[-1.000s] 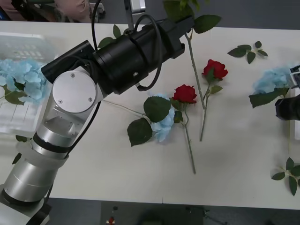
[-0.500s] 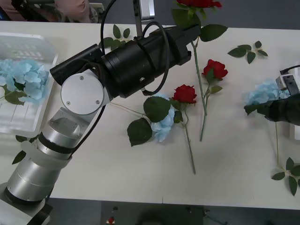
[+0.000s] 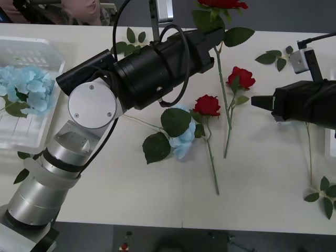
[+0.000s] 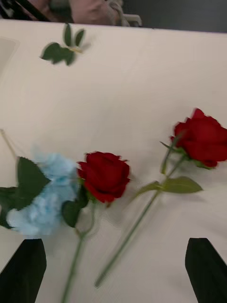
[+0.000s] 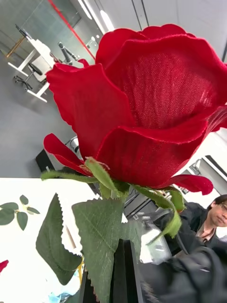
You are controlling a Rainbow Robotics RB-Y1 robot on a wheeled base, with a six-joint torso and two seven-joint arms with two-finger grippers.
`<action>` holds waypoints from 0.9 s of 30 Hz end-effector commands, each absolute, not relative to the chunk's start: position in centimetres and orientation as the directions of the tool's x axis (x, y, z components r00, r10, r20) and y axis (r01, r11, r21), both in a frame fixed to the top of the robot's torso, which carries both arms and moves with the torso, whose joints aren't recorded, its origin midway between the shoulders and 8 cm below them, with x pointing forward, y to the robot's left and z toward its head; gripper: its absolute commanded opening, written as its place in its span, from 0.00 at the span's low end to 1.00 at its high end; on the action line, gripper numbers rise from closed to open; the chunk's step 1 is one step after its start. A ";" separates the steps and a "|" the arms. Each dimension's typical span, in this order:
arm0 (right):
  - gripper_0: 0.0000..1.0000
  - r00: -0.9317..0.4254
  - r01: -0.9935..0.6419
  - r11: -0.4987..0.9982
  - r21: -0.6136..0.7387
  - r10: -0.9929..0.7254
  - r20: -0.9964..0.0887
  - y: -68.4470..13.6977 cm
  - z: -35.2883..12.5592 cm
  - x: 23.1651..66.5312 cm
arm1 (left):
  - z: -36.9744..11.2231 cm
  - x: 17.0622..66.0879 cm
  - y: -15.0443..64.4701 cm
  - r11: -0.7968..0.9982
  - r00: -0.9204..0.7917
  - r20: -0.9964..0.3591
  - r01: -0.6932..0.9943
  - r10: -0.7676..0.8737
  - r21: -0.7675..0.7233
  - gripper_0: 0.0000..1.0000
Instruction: Put the red flowers into the right box and the blue flowers into the left box
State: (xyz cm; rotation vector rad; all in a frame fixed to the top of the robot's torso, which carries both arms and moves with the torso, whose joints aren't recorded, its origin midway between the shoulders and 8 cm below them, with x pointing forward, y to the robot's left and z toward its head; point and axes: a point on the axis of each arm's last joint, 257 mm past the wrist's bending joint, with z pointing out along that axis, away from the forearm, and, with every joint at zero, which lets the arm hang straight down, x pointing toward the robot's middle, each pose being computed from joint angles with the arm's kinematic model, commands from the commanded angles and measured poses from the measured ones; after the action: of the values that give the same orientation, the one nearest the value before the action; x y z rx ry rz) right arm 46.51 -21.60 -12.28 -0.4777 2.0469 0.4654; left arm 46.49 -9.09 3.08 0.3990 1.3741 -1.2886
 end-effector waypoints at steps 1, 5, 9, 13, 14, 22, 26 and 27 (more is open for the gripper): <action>0.87 -0.384 -0.598 0.792 0.122 -0.150 -0.911 -18.1 -9.2 43.9 | 5.7 45.6 -9.9 0.337 -0.208 -0.885 0.869 -0.416 -0.362 0.00; 0.88 -0.347 -0.649 0.739 0.182 -0.074 -0.935 -14.9 -7.4 41.7 | 5.7 45.6 -9.9 0.337 -0.208 -0.885 0.869 -0.416 -0.362 0.00; 0.89 -0.326 -0.666 0.716 0.207 -0.030 -0.945 -13.4 -6.6 41.3 | 5.7 45.6 -9.9 0.337 -0.208 -0.885 0.869 -0.416 -0.362 0.00; 0.89 -0.294 -0.687 0.698 0.204 -0.010 -0.956 -12.0 -7.0 41.4 | 5.7 45.6 -9.9 0.337 -0.208 -0.885 0.869 -0.416 -0.362 0.00; 0.89 -0.290 -0.690 0.694 0.205 -0.006 -0.957 -11.7 -7.2 41.5 | 5.7 45.6 -9.9 0.337 -0.208 -0.885 0.869 -0.416 -0.362 0.00; 0.89 -0.277 -0.709 0.683 0.175 -0.042 -0.960 -10.6 -9.5 42.8 | 5.7 45.6 -9.9 0.337 -0.208 -0.885 0.869 -0.416 -0.362 0.00; 0.89 -0.258 -0.722 0.674 0.155 -0.054 -0.965 -9.8 -10.0 43.5 | 5.7 45.6 -9.9 0.337 -0.208 -0.885 0.869 -0.416 -0.362 0.00; 0.89 -0.255 -0.725 0.671 0.155 -0.052 -0.966 -9.6 -10.0 43.6 | 5.7 45.6 -9.9 0.337 -0.208 -0.885 0.869 -0.416 -0.362 0.00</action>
State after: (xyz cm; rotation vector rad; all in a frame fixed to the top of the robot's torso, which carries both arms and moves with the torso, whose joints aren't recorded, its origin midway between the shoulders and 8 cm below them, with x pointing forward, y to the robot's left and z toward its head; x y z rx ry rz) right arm 43.14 -10.14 -11.43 -0.5892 1.7866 0.7518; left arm 46.49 -9.09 3.07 0.3989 1.3744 -1.2885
